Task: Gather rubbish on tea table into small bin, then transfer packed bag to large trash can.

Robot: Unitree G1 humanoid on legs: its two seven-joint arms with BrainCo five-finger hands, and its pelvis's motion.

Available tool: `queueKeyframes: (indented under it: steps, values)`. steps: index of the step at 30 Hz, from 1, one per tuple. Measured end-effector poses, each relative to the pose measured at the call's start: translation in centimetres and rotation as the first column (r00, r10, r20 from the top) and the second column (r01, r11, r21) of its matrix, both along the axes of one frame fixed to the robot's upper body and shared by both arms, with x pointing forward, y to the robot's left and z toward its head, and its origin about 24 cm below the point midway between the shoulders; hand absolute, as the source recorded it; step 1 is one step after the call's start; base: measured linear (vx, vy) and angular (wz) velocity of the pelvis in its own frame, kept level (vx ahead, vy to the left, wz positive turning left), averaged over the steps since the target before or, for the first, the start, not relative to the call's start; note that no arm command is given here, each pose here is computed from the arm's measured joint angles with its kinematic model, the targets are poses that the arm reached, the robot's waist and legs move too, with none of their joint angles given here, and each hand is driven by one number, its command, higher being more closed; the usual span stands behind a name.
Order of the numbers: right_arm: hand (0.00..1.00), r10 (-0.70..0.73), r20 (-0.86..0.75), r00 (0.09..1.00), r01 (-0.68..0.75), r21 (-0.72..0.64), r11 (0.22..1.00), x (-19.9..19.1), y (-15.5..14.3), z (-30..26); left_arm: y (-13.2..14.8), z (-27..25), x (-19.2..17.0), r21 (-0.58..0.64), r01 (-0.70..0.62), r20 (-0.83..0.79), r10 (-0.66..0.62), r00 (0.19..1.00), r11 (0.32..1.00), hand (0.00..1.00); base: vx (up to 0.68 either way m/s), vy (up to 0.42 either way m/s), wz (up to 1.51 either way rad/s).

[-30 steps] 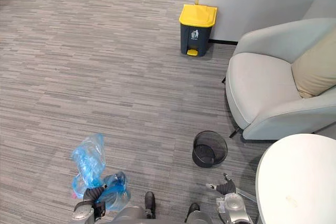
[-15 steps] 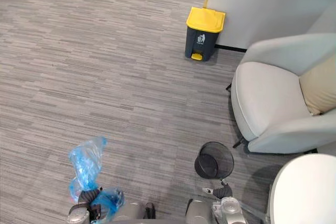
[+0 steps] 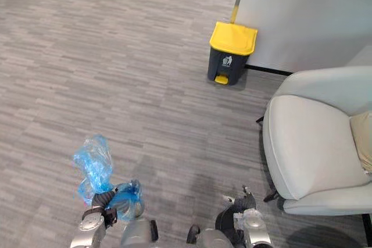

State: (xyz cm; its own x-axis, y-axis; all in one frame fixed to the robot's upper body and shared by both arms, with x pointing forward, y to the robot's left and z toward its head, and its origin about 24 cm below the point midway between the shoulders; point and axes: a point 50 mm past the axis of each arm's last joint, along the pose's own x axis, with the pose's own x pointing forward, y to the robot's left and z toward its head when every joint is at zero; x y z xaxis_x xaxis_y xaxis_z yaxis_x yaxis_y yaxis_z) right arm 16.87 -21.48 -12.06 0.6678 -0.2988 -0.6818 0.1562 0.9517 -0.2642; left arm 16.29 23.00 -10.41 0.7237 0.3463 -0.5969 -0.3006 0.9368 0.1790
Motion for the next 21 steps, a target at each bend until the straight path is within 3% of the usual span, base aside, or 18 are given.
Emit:
queueKeyframes:
  steps: [6,13,21]
  values:
    - [0.00,-0.094,-0.038,0.995,0.093,-0.005,0.996,-1.3,-1.0,-0.5,-1.4,-0.3,0.1,-0.042,-0.004,0.000,0.004,1.000,0.999,1.00,0.35,0.288,-0.47]
    - [0.00,-0.068,-0.077,0.995,0.070,0.028,0.997,-1.5,0.6,-1.2,-1.0,-1.1,-1.4,-0.031,-0.007,-0.064,0.005,0.998,0.999,1.00,0.35,0.279,-0.61]
    - [0.00,-0.022,-0.089,0.996,0.024,0.018,1.000,-1.4,0.9,-1.3,0.1,-0.4,-0.4,0.008,0.008,-0.038,-0.008,0.999,1.000,1.00,0.28,-0.031,-0.12]
